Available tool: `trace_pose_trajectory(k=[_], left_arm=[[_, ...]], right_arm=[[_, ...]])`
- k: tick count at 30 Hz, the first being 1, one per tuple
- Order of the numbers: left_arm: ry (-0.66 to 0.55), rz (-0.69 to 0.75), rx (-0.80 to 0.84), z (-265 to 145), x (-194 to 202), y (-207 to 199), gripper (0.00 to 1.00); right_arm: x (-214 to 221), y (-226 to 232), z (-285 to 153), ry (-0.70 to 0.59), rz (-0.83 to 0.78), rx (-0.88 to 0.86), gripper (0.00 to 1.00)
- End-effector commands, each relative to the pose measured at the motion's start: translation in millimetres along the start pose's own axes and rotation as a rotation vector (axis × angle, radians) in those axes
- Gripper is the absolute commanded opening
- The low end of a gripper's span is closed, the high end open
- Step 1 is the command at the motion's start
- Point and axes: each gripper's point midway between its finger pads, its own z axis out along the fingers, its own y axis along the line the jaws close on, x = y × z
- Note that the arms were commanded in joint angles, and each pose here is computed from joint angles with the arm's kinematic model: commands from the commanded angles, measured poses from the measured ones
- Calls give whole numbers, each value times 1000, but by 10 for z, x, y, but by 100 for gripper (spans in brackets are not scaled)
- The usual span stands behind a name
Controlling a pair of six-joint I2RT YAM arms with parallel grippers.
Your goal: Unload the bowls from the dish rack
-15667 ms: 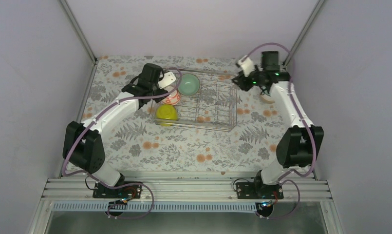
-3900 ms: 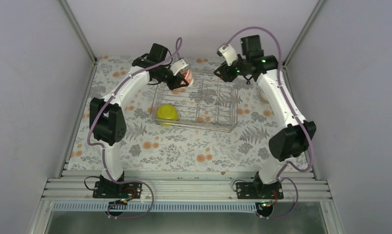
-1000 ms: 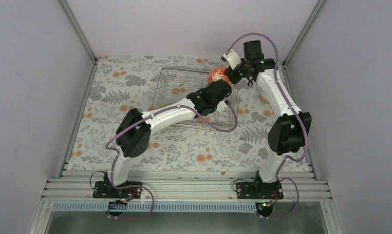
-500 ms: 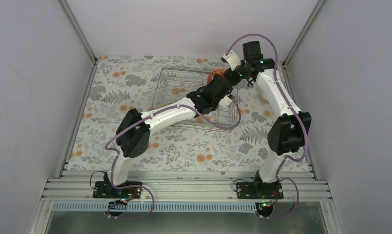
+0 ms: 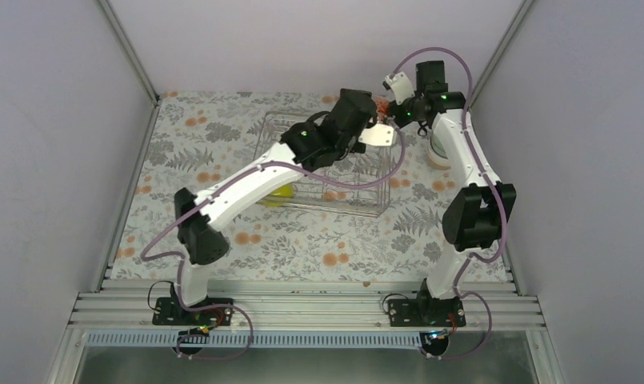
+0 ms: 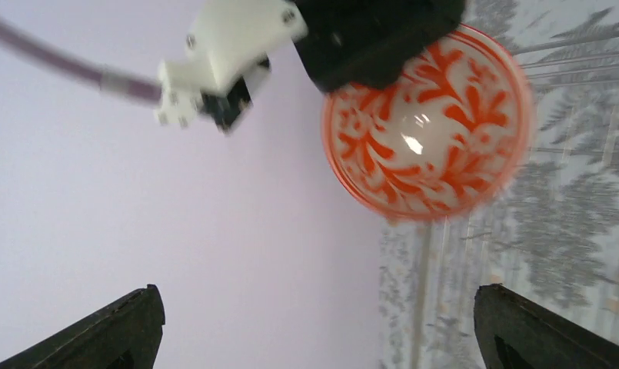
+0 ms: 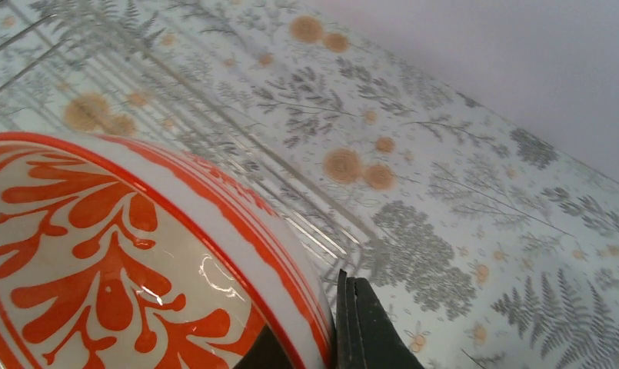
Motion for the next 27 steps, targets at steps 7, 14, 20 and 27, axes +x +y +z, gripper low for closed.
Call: trace_pose_trajectory(k=[7,14,20,27], left_arm=[[-73,-371,135,-430,536,-125,100],[-92,-734,117,-404,1284,344,100],[-66,-970,173,-267,1884,330,100],[-37,-1091,270,-102,2297,104,100]], right_arm=[[-196,-893,-444,-116,127,177,4],[136,-1313,-752,-77,215,238,4],[497,-1540,-935,-10,289,270,4],[947,-1755,-1000,77,357,300,4]])
